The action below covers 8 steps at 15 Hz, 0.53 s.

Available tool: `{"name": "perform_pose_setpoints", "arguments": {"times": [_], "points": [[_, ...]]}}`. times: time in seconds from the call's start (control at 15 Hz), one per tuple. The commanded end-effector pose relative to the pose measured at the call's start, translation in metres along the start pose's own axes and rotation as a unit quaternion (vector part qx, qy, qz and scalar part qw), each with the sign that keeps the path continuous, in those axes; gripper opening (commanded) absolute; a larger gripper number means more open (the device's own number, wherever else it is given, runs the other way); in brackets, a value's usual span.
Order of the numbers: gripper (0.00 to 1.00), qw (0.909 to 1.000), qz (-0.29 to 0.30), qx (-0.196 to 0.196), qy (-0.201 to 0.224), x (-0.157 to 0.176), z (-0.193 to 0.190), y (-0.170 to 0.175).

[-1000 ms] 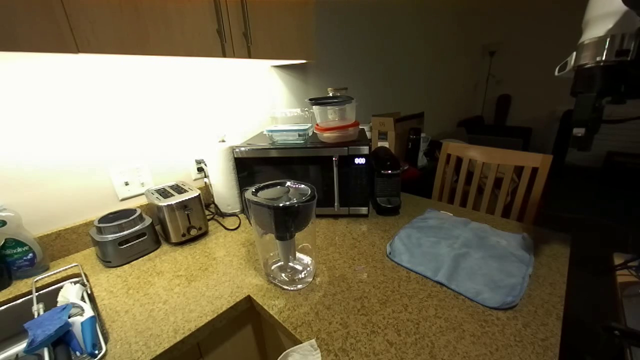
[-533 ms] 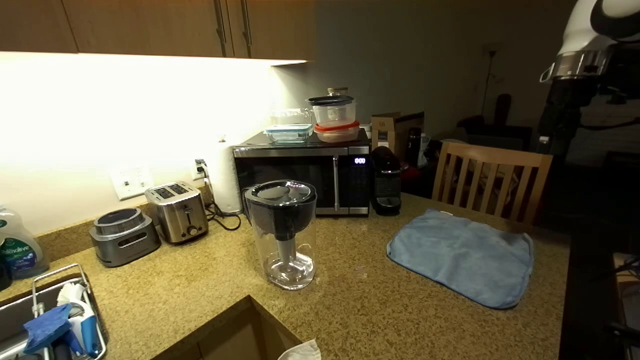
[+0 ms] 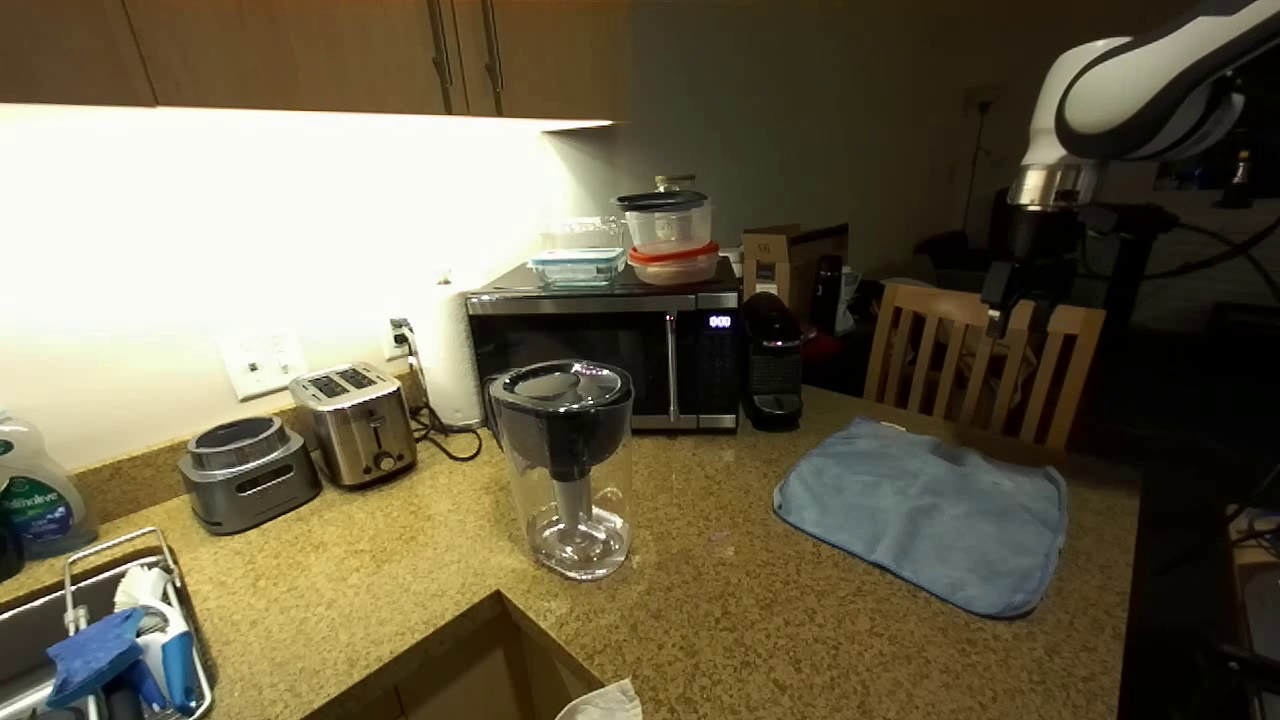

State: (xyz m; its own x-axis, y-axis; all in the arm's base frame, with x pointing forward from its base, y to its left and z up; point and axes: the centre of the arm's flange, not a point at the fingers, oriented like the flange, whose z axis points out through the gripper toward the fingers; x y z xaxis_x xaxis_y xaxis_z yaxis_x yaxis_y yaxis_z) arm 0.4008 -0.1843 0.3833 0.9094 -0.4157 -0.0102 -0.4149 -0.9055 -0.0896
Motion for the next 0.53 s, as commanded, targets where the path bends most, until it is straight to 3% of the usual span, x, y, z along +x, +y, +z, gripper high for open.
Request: {"name": "perform_pose_setpoints", "arguments": {"times": [0.0,0.47], "points": [[1.00,0.9994,0.017,-0.026,-0.014,0.049,0.026,-0.014],[1.00,0.9981,-0.004,-0.044,-0.042,0.085,0.056,-0.027]]}}
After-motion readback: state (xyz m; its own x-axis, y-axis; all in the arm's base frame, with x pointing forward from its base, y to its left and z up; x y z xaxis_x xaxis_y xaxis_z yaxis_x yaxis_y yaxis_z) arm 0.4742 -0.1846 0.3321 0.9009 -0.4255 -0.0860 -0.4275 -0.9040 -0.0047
